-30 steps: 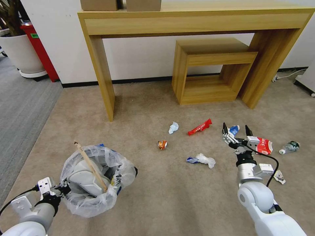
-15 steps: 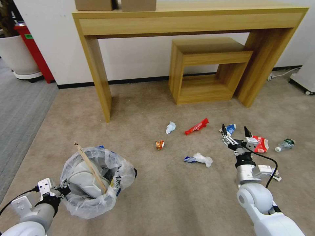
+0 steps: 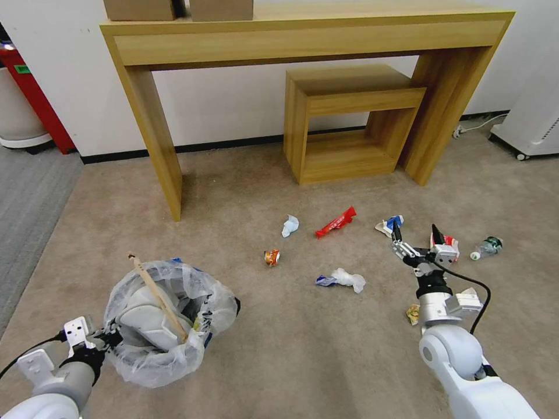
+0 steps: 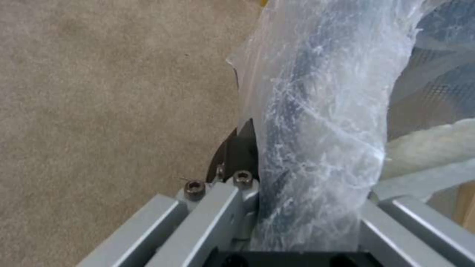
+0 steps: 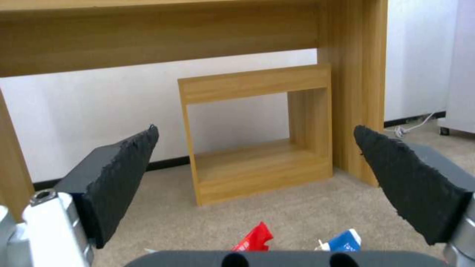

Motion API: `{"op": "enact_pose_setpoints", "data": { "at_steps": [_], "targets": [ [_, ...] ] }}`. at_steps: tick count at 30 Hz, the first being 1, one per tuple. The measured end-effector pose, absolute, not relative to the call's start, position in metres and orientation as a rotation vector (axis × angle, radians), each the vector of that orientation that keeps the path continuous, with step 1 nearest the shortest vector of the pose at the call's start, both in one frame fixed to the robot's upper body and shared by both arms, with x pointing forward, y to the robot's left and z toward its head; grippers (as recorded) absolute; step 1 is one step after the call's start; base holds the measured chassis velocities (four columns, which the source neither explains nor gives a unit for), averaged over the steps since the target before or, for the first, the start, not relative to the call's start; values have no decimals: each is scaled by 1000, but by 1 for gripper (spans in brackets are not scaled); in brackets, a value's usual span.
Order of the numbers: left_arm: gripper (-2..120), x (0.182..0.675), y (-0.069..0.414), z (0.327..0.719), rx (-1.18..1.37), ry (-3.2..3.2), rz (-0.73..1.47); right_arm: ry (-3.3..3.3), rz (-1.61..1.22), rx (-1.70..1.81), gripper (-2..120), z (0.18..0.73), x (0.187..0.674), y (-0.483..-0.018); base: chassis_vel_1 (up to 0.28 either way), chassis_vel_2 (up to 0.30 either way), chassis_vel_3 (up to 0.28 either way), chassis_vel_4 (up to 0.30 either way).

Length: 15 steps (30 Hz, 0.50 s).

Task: Pick up the trash bin and place the garbage on the floor into it.

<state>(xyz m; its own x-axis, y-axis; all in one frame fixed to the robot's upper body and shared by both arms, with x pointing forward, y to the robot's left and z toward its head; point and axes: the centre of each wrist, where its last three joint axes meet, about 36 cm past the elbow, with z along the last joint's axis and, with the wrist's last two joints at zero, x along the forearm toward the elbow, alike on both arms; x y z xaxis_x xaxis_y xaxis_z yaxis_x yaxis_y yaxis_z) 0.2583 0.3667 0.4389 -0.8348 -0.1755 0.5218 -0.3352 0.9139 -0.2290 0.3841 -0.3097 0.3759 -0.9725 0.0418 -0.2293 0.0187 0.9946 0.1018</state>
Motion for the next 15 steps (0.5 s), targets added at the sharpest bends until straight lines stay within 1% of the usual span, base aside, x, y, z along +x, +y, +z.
{"op": "enact_pose_setpoints", "data": {
  "at_steps": [15],
  "targets": [
    [0, 260, 369, 439, 380, -2568, 442, 2926, 148, 62, 100, 372, 382, -307, 0, 0, 0, 0]
  ]
}}
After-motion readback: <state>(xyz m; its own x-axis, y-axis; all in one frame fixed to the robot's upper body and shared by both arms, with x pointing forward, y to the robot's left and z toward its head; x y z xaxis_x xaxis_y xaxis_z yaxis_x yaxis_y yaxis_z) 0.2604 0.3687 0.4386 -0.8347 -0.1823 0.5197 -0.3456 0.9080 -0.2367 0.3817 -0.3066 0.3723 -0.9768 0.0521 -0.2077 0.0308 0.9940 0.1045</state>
